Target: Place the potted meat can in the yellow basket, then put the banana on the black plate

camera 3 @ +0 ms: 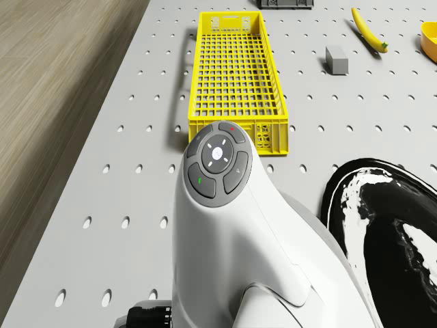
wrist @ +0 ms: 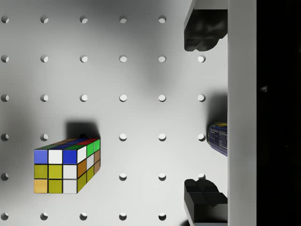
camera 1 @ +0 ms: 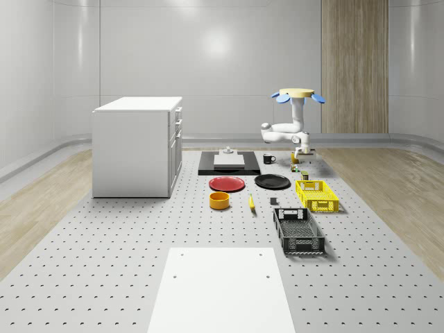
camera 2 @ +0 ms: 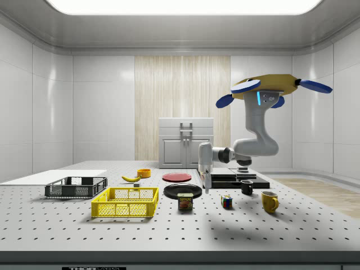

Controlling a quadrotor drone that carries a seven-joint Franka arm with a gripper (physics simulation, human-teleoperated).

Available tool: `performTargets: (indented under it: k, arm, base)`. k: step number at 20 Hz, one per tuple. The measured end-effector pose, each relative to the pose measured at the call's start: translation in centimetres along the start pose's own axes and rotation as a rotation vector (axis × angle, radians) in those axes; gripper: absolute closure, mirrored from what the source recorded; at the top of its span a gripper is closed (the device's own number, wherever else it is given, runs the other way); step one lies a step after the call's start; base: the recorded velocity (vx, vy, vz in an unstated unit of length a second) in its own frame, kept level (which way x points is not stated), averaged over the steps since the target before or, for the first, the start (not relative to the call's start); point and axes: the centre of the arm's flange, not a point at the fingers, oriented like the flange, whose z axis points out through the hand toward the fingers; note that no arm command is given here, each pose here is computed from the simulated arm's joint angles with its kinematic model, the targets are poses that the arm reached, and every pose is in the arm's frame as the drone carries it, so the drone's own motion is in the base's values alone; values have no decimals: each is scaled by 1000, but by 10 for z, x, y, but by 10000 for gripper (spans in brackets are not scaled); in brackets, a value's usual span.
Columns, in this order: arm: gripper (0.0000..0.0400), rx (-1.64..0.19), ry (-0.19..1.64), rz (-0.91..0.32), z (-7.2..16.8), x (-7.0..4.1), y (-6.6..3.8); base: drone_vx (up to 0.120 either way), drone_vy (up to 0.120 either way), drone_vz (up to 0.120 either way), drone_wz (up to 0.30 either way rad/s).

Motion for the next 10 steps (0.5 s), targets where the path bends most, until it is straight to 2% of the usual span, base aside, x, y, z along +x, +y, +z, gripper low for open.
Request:
performTargets:
  k: [4,8,10]
  arm:
    - [0,0,0,0,0,0,0]
    - [0,0,0,0,0,0,0]
    - [0,0,0,0,0,0,0]
  base:
    - [120,0,-80,0]
    - [120,-120,0,0]
    - [120,-20,0,0]
